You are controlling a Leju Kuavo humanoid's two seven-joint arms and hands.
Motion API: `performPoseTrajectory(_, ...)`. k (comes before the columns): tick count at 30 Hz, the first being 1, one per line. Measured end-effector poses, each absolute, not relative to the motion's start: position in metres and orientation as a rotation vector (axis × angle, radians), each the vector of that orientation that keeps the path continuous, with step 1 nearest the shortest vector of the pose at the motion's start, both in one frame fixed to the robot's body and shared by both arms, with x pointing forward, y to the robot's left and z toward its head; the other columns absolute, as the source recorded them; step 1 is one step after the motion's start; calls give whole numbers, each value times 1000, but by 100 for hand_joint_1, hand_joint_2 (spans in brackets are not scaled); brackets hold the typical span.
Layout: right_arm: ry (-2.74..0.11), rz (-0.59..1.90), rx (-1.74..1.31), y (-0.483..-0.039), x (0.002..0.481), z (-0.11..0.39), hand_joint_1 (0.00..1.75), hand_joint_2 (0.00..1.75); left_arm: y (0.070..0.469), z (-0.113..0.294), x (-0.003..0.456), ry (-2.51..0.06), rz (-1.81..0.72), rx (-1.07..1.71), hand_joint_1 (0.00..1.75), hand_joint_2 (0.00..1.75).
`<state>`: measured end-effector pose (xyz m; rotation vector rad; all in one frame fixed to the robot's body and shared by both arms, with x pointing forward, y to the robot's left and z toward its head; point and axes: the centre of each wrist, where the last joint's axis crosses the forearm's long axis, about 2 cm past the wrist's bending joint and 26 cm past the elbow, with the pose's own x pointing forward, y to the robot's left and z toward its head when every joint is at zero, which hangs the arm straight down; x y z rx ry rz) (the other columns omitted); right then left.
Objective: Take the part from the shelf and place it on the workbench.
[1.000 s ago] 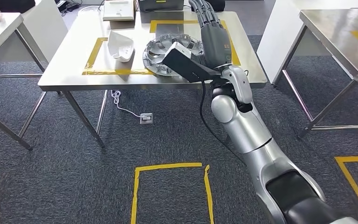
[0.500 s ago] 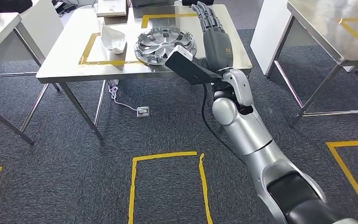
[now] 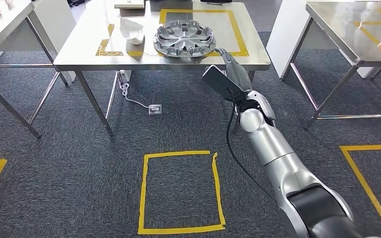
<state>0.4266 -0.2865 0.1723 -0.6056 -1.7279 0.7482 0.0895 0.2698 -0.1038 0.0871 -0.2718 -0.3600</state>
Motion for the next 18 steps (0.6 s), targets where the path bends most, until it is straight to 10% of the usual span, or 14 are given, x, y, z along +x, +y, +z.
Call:
performPoseTrajectory(6,-1026,465,-182,-341,342,34,0,0,269,-108,68,-252,-313,85,0,0)
performPoseTrajectory(13,-434,-123,48,-358,138,-87,0,0,269,-110,48,-205,-236,105,0,0)
performPoseTrajectory(17,-231,-313,53,-348,80,-103,0,175,275,-111,44,-197,-218,113,0,0)
performPoseTrajectory(18,-205,-342,53,-347,75,-104,0,175,276,-111,44,-199,-215,114,0,0)
